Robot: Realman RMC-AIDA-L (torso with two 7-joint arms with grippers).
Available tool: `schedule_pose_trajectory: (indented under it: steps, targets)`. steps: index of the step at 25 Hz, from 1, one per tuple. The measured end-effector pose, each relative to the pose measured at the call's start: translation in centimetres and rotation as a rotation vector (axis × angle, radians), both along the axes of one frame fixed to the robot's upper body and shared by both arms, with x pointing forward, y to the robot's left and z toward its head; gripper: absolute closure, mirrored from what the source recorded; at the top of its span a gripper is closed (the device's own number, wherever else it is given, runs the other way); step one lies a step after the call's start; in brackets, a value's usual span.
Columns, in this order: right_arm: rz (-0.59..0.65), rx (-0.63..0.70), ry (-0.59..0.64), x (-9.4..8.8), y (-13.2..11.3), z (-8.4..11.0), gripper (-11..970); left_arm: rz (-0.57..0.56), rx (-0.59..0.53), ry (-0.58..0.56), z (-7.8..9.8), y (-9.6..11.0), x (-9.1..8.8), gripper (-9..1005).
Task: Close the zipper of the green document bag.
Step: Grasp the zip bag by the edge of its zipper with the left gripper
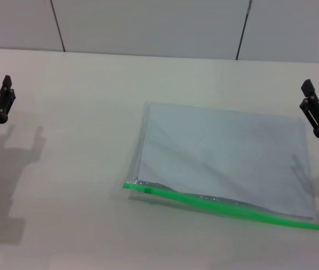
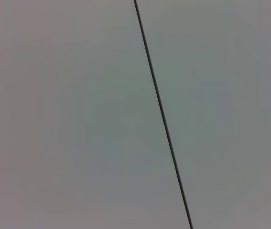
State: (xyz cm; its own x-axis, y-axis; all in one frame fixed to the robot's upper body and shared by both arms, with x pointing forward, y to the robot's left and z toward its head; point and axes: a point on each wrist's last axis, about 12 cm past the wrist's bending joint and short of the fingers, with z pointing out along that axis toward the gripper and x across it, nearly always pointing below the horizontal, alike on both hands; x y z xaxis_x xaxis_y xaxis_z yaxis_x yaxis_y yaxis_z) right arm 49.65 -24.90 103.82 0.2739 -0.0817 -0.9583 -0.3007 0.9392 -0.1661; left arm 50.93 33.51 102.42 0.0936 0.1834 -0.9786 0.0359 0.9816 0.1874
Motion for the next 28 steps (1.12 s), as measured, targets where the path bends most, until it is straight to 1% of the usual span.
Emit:
schedule_pose_trajectory:
  steps: [9,11,14,17,18,21,24,28]
  targets:
    - [0.0,0.0,0.0,0.0,0.0,0.0,206,-0.008,0.007,0.001,0.0,-0.1,0.1,318]
    - [0.0,0.0,0.0,0.0,0.0,0.0,206,-0.029,0.035,0.004,0.0,-0.3,0.1,318]
    - [0.001,0.001,-0.001,0.0,0.0,0.0,206,-0.071,0.106,0.004,-0.1,-0.8,0.1,318]
    - [0.001,0.0,0.0,0.1,0.0,0.0,206,-0.17,0.183,-0.007,-0.1,-2.2,0.0,318]
    - [0.001,-0.001,0.001,0.1,0.0,0.0,206,-0.222,0.214,-0.013,-0.2,-2.9,-0.1,318]
    - [0.002,-0.002,0.002,0.1,0.0,0.0,206,-0.324,0.27,-0.025,-0.3,-4.5,-0.3,318]
    - [0.001,-0.003,0.002,0.1,0.0,0.0,206,-0.426,0.329,-0.031,-0.7,-6.0,-1.0,318]
    - [0.001,-0.003,0.001,0.1,0.0,0.0,206,-0.538,0.405,-0.034,-1.4,-7.2,-2.1,318]
